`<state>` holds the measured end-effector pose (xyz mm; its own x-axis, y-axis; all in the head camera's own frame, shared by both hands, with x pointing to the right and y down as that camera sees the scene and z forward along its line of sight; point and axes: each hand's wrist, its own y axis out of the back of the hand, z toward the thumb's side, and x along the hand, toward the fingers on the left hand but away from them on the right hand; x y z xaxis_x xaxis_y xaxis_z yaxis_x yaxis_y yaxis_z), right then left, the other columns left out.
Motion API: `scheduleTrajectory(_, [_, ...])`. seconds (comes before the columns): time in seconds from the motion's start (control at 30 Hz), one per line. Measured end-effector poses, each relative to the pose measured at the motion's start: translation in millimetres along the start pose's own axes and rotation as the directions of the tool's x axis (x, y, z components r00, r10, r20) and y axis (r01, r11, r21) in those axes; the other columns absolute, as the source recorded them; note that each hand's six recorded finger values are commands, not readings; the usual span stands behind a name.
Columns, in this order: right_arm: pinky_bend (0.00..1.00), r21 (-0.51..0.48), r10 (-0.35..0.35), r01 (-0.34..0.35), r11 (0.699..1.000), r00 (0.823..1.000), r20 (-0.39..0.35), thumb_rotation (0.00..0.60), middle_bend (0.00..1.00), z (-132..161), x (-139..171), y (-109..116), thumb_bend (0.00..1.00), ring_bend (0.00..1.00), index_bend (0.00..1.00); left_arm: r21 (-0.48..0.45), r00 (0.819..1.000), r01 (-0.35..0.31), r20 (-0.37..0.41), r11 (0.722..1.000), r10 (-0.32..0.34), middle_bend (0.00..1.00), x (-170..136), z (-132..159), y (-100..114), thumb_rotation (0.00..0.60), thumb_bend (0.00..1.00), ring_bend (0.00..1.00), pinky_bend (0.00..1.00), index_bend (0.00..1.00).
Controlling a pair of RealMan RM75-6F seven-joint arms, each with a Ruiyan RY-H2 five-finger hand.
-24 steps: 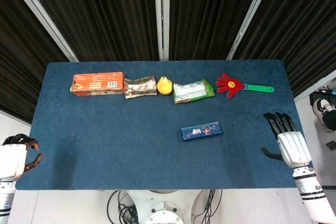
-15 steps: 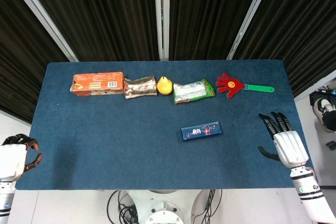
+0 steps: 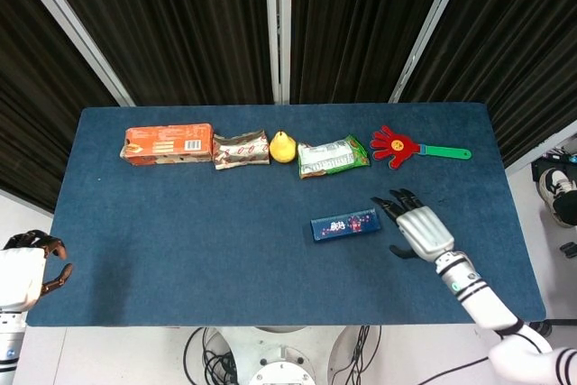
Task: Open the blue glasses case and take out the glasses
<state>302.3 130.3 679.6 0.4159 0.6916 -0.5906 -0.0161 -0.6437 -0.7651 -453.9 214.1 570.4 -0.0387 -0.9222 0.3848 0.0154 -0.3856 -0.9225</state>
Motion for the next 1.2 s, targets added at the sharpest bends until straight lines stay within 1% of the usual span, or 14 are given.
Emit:
scheduleTrajectory(0.07, [0.0,0.003,0.017,-0.017,1.0,1.0,-0.021,0.6,0.22,7.5,-17.3,-2.6,0.19,0.0,0.06,-0.002,1.0,0.0,0.0,1.0,0.0,0.52,0.1,-0.2,-0.1,0.6,0.26,0.3,0.34,0.58])
scheduleTrajectory(0.17, [0.0,0.004,0.04,-0.04,0.999,0.998,-0.043,0.6,0.25,16.6,-34.5,-5.8,0.23,0.0,0.1,-0.002,1.0,0.001,0.0,1.0,-0.001,0.52,0.3,-0.3,-0.1,0.6,0.26,0.3,0.34,0.58])
scheduleTrajectory(0.37, [0.0,0.008,0.075,-0.074,0.997,0.994,-0.075,0.6,0.29,31.8,-55.2,-12.6,0.29,0.03,0.16,-0.003,1.0,0.002,0.0,1.0,-0.002,0.52,0.3,-0.4,-0.1,0.6,0.26,0.3,0.34,0.58])
scheduleTrajectory(0.57, [0.0,0.011,0.094,-0.093,0.996,0.992,-0.079,0.6,0.31,35.2,-62.2,-16.8,0.3,0.04,0.2,-0.004,1.0,0.002,0.0,1.0,-0.002,0.52,0.5,-0.4,-0.1,0.6,0.26,0.3,0.34,0.58])
scheduleTrajectory(0.73, [0.0,0.009,0.098,-0.097,0.995,0.992,-0.079,0.6,0.32,35.2,-63.3,-17.9,0.32,0.05,0.23,-0.004,1.0,0.002,0.0,1.0,-0.002,0.52,0.5,-0.3,-0.1,0.6,0.26,0.3,0.34,0.58])
scheduleTrajectory(0.93, [0.0,0.013,0.105,-0.104,0.995,0.991,-0.079,0.6,0.34,34.8,-63.4,-18.9,0.34,0.05,0.25,-0.004,1.0,0.002,0.0,1.0,-0.002,0.52,0.6,-0.3,0.0,0.6,0.26,0.3,0.34,0.58])
scheduleTrajectory(1.0, [0.0,0.014,0.106,-0.105,0.994,0.991,-0.08,0.6,0.35,35.0,-63.4,-18.9,0.37,0.07,0.26,-0.004,1.0,0.002,0.0,1.0,-0.002,0.52,0.6,-0.3,-0.1,0.6,0.26,0.3,0.34,0.58])
scheduleTrajectory(1.17, [0.0,0.025,0.123,-0.121,0.992,0.988,-0.09,0.6,0.37,37.6,-63.7,-20.0,0.53,0.1,0.3,-0.005,1.0,0.003,0.0,1.0,-0.003,0.52,0.7,-0.3,-0.1,0.6,0.26,0.3,0.34,0.58])
scheduleTrajectory(1.2, [0.01,0.026,0.127,-0.125,0.992,0.988,-0.093,0.6,0.38,38.5,-63.9,-20.1,0.58,0.12,0.31,-0.005,1.0,0.003,0.0,1.0,-0.003,0.52,0.7,-0.3,0.0,0.6,0.26,0.3,0.34,0.58])
